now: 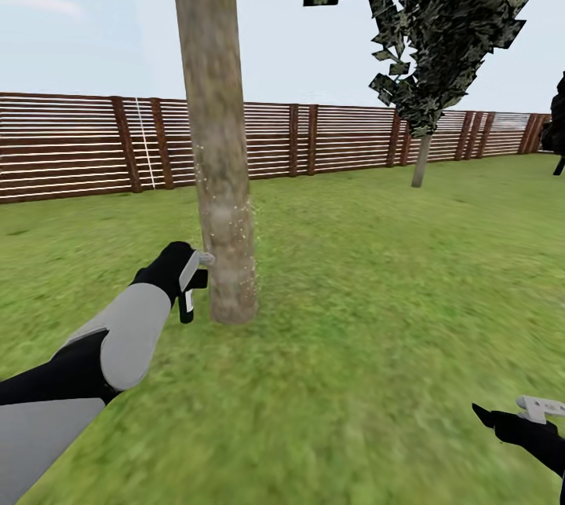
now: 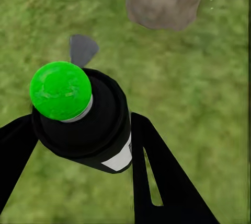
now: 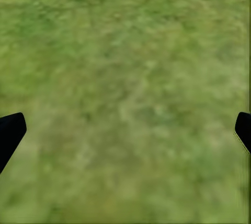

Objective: In the garden, pick up the pesticide atomizer on the floor and spray pesticide onto both trees until each tree trunk is fully covered.

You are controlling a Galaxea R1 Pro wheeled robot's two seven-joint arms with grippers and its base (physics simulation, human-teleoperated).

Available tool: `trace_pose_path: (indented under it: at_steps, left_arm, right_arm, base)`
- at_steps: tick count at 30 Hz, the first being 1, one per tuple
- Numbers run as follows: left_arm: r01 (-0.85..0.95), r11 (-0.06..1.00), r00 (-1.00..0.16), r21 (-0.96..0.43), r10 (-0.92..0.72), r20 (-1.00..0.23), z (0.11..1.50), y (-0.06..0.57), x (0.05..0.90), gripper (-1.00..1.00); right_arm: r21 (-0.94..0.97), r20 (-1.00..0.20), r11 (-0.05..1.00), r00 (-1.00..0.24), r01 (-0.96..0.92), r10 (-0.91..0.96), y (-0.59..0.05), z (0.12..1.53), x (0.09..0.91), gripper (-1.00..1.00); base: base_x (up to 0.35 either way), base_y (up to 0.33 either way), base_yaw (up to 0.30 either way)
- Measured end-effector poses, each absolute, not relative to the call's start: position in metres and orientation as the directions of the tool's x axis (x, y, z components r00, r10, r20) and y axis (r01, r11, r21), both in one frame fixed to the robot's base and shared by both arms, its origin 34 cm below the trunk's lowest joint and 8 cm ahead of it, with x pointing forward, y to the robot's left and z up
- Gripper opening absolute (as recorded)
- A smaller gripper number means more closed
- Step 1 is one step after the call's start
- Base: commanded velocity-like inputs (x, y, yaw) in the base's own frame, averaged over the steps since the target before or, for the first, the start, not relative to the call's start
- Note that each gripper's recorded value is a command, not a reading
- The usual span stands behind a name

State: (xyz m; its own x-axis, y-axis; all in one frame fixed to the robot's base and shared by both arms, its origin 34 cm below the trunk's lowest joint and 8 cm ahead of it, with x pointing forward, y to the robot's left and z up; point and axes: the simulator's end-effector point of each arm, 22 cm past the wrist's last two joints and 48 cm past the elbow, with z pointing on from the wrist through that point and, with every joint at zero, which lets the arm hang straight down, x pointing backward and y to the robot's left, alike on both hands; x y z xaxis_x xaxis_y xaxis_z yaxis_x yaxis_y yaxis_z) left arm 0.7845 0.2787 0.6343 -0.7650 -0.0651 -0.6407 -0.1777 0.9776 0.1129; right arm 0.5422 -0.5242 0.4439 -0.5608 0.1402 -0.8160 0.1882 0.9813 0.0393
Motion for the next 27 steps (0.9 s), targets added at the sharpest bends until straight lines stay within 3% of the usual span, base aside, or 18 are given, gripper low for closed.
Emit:
trace_pose_path:
  at_steps: [9, 16, 23, 27]
  left_arm:
    - [-0.174, 0.978, -0.771, 0.112, -0.065, -0.634, 0.631, 0.277, 0.783, -1.00]
    - [-0.174, 0.978, -0.771, 0.112, -0.064, -0.634, 0.631, 0.277, 0.783, -1.00]
    - [-0.175, 0.978, -0.771, 0.113, -0.065, -0.633, 0.630, 0.278, 0.783, -1.00]
    - [-0.156, 0.981, -0.797, 0.119, -0.054, -0.601, 0.614, 0.273, 0.776, -1.00]
  right_arm:
    - [0.039, -0.816, 0.981, -0.561, 0.188, 0.140, -0.524, 0.444, 0.542, 1.00]
    - [0.039, -0.816, 0.981, -0.561, 0.188, 0.140, -0.524, 0.444, 0.542, 1.00]
    - [0.039, -0.816, 0.981, -0.561, 0.188, 0.140, -0.524, 0.444, 0.542, 1.00]
    - [0.039, -0.816, 0.981, -0.561, 0.189, 0.141, -0.524, 0.444, 0.542, 1.00]
  base:
    - [0.096, -0.295, 0.241]
    - [0.002, -0.319, 0.044]
    - [0.000, -0.318, 0.227]
    - [0.000, -0.119, 0.045]
